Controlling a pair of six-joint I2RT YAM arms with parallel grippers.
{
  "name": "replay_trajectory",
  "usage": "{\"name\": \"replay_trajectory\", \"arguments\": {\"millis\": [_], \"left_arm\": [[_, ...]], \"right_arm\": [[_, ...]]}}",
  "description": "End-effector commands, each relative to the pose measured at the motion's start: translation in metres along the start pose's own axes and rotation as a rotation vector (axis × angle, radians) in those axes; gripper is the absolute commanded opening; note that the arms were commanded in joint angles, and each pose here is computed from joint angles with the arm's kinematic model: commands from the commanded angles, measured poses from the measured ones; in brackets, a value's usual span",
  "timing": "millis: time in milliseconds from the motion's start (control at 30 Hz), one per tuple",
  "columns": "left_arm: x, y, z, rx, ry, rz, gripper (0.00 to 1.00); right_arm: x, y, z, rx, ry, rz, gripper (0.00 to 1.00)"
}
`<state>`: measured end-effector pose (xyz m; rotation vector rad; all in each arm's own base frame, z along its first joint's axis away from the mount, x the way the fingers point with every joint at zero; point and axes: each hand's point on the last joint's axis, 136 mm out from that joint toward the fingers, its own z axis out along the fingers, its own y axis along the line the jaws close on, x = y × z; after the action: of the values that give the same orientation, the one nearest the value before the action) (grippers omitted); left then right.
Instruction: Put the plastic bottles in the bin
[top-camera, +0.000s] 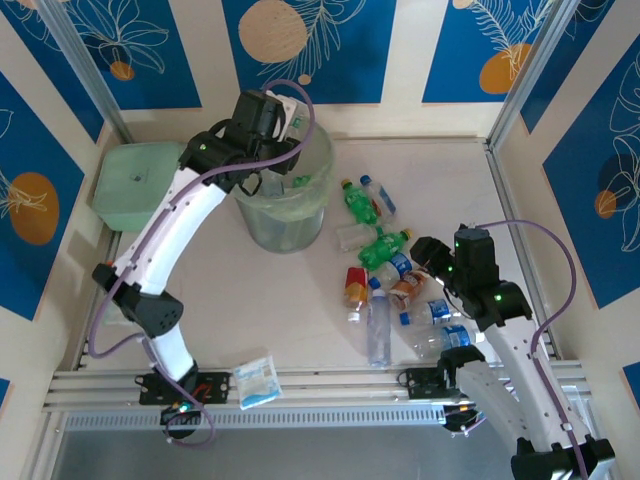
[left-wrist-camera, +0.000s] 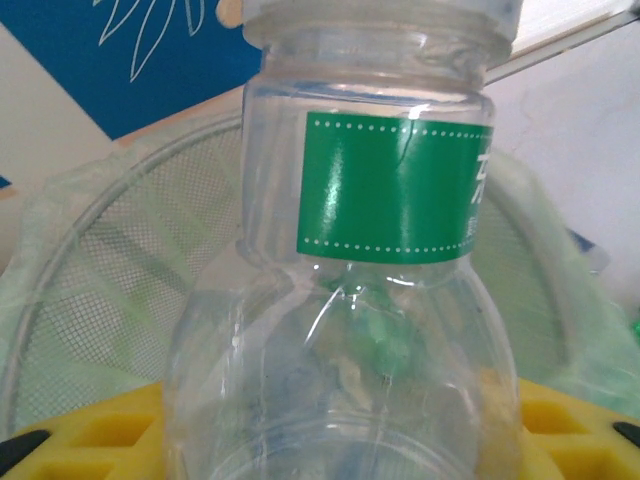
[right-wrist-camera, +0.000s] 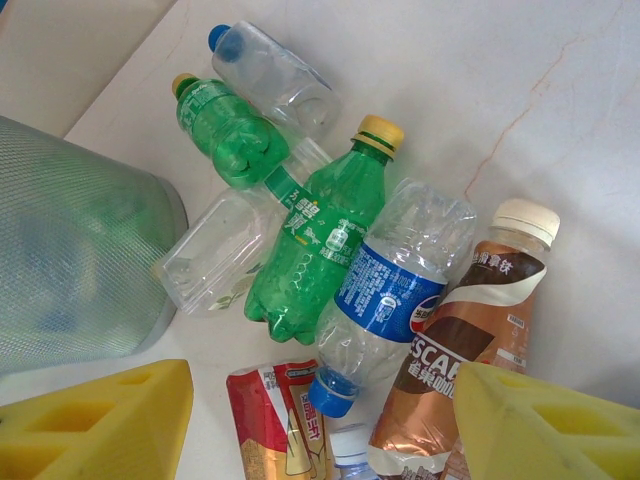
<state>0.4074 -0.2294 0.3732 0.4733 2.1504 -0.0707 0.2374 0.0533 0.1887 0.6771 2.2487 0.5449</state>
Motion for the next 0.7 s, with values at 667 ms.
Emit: {"name": "replay_trajectory", "arguments": {"millis": [667], "left_arm": [[0.049,0.036,0.077,-0.035,0.175,-0.058,0.56]], "right_arm": [[0.003,0.004,-0.002,-0.024,0.021,0.006,0.70]]}}
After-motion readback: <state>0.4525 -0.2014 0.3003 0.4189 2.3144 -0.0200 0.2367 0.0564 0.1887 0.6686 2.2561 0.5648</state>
